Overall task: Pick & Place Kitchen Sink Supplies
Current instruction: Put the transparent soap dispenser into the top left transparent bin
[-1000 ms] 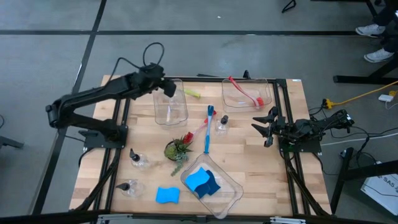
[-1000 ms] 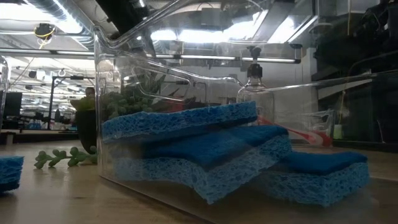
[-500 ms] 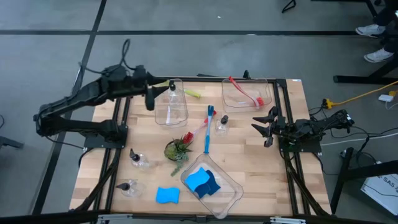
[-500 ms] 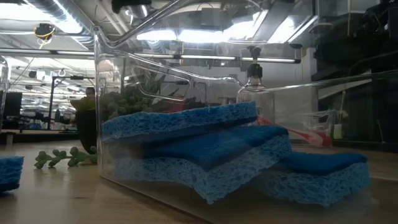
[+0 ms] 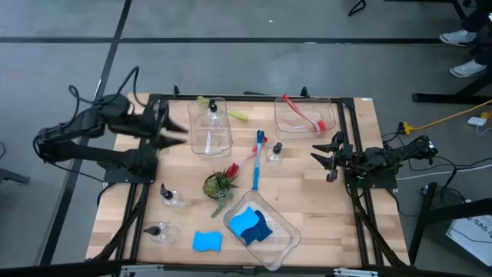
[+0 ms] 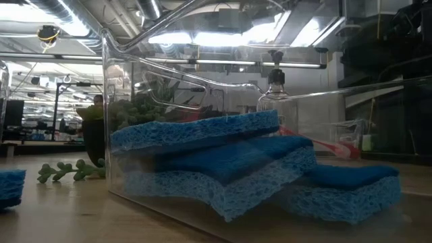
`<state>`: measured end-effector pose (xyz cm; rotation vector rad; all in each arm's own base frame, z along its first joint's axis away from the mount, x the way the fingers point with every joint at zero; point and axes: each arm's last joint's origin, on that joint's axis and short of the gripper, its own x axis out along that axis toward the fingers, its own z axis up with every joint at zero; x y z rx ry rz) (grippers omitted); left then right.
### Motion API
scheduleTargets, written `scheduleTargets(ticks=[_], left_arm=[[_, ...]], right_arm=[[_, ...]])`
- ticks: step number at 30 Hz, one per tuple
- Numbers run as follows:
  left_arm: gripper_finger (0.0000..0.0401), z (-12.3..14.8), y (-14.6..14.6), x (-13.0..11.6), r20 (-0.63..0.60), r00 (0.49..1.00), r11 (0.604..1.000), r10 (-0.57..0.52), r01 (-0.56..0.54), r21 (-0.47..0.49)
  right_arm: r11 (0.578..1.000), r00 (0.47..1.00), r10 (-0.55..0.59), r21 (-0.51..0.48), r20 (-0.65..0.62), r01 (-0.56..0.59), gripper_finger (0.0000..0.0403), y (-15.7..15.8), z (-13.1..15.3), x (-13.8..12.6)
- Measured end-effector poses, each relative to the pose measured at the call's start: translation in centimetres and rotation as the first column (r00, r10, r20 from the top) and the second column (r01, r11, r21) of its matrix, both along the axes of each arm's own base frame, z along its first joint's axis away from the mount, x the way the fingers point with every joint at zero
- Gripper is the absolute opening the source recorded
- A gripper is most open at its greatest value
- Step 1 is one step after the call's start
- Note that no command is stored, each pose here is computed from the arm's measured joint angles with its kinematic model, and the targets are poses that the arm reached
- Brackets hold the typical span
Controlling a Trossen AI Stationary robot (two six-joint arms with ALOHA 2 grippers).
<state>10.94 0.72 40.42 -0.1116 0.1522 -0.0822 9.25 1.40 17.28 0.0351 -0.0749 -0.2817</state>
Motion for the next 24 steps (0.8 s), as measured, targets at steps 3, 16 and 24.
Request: scheduleTargets(ticks=[3, 16, 24], left_arm=[[0.0125, -0.5, -0.9, -2.0, -0.039, 0.993, 0.993, -0.112, 0.111, -0.027], [0.0047, -2.4, -2.2, -6.2, -0.2, 0.925, 0.941, -0.323, 0.292, -0.173], [0.0002, -3.7, -2.4, -5.3, -0.378, 0.875, 0.952, -0.302, 0.257, -0.167]], right_arm=[[1.0, 1.0, 0.0, -0.003, -0.001, 0.0, 0.0149, 0.0, 0.0, 0.0], [1.0, 1.0, 0.0, 0.0, 0.0, 0.0, 0.0149, 0.0, 0.0, 0.0], [1.0, 1.0, 0.0, -0.003, -0.001, 0.0, 0.0149, 0.0, 0.0, 0.0]])
